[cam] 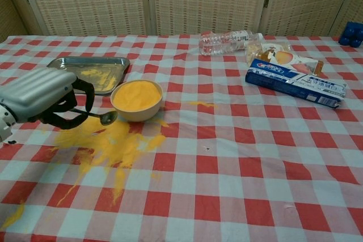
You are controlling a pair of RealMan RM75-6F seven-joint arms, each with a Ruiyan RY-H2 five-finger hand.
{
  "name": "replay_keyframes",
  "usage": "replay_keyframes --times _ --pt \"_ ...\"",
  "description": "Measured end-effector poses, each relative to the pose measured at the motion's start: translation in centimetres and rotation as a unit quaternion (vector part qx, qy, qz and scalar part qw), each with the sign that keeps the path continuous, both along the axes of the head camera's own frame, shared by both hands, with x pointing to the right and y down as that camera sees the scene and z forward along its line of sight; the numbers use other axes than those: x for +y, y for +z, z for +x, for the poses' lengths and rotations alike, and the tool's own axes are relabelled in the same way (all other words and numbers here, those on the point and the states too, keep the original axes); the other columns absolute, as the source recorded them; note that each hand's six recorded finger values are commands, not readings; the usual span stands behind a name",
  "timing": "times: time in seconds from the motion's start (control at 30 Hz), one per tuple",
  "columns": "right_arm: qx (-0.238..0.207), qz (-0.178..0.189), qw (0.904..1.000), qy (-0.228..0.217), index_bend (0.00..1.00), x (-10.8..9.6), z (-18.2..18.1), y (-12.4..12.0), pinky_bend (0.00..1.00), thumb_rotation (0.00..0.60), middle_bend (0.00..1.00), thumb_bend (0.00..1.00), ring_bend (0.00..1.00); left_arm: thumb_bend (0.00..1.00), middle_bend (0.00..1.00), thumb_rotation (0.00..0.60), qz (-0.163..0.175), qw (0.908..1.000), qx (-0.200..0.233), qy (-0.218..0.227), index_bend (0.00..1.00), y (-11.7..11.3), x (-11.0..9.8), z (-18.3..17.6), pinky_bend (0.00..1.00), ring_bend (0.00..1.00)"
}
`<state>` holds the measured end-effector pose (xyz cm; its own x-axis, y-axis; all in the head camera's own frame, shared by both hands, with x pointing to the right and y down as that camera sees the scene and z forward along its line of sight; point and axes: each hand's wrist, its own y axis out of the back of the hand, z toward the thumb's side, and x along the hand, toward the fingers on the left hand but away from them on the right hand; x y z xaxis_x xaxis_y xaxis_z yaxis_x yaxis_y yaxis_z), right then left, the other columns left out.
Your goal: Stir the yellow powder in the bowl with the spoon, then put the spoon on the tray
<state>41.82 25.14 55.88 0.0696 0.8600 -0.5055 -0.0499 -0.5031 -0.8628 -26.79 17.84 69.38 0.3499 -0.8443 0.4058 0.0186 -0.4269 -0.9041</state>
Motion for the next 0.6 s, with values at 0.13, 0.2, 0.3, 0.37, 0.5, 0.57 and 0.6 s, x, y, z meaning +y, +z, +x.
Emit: replay_keyframes --times 0.13,0.2,0.3,0.37,0.5,0.57,0.6 --pt "0.001 -0.003 1.0000 -0.001 0.00 0.0 0.0 0.2 0.00 0.600 0.00 0.04 0.00 0.61 1.00 0.600 0.035 0.9986 0.017 -0.036 0.81 -2.3 -2.7 -0.4 1.00 1.00" --pt "0.002 -0.005 1.0000 -0.002 0.00 0.0 0.0 0.3 0.00 0.600 0.00 0.05 0.00 0.61 1.00 0.600 0.044 0.9980 0.013 -0.043 0.81 -2.7 -3.6 -0.4 1.00 1.00" --pt "0.002 -0.006 1.0000 0.000 0.00 -0.1 0.0 0.3 0.00 0.600 0.00 0.05 0.00 0.61 1.00 0.600 0.049 0.9976 -0.001 -0.049 0.81 -2.9 -4.9 -0.1 1.00 1.00" --pt "0.002 -0.005 1.0000 0.001 0.00 -0.2 0.1 0.3 0.00 0.600 0.00 0.05 0.00 0.61 1.00 0.600 0.051 0.9975 -0.015 -0.047 0.81 -2.7 -5.5 0.4 1.00 1.00" --pt "0.002 -0.006 1.0000 0.004 0.00 -0.3 0.2 0.3 0.00 0.600 0.00 0.05 0.00 0.62 1.00 0.600 0.049 0.9972 -0.039 -0.040 0.81 -1.9 -6.1 1.9 1.00 1.00" --pt "0.002 -0.006 1.0000 0.005 0.00 -0.3 0.3 0.3 0.00 0.600 0.00 0.04 0.00 0.63 1.00 0.600 0.048 0.9969 -0.052 -0.036 0.80 -1.3 -6.3 2.7 1.00 1.00" --pt "0.002 -0.007 1.0000 0.006 0.00 -0.3 0.3 0.3 0.00 0.600 0.00 0.04 0.00 0.63 1.00 0.600 0.048 0.9966 -0.057 -0.034 0.80 -1.1 -6.4 3.1 1.00 1.00"
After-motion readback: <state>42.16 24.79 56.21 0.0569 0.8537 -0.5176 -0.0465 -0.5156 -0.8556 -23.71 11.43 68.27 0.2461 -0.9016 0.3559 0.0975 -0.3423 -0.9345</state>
